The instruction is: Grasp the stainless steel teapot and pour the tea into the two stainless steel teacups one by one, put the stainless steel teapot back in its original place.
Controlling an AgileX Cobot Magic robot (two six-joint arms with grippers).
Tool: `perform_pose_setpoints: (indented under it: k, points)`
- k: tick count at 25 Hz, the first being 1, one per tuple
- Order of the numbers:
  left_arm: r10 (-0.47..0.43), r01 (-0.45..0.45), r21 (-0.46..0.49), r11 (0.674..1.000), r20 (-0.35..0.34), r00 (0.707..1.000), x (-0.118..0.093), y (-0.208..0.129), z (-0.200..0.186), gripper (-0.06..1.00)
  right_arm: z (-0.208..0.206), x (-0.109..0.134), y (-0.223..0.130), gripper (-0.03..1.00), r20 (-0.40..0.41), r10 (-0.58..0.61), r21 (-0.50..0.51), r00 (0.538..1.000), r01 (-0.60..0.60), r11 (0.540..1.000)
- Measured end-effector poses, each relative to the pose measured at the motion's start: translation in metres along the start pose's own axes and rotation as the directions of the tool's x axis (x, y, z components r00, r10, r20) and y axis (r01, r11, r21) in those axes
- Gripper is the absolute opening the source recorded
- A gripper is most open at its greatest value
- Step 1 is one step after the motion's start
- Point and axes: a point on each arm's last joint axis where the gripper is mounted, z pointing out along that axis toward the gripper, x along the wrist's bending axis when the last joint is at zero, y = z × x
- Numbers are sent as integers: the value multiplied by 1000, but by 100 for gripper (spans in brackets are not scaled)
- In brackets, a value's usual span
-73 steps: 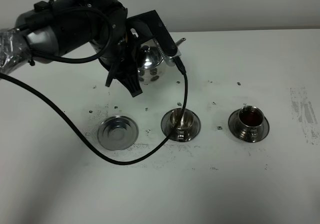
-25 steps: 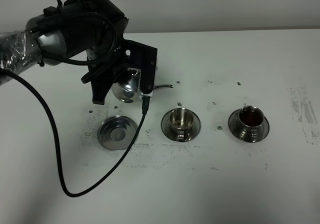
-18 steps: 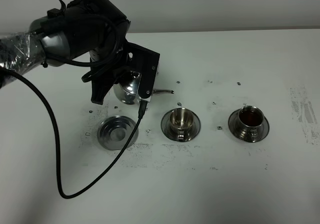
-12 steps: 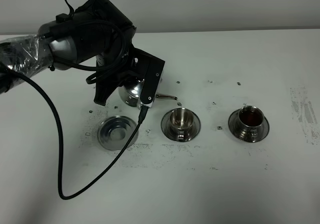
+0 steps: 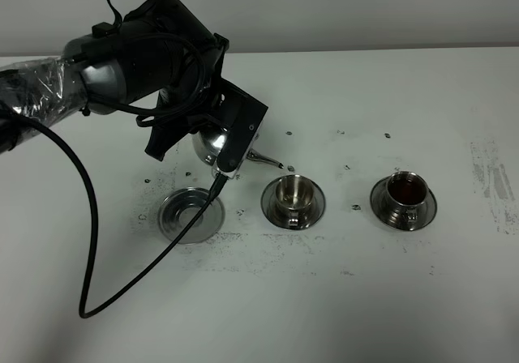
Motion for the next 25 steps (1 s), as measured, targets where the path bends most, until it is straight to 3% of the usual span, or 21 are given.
perform_pose_setpoints:
  k: [17, 25]
  points:
    - [151, -147, 52, 988, -86, 985, 9, 12, -1, 17, 0, 0, 0, 52, 0, 0, 0, 1000, 0, 1000]
    - [203, -196, 79, 977, -89, 975, 10, 13, 5, 17, 0, 0, 0, 52, 0, 0, 0, 1000, 0, 1000]
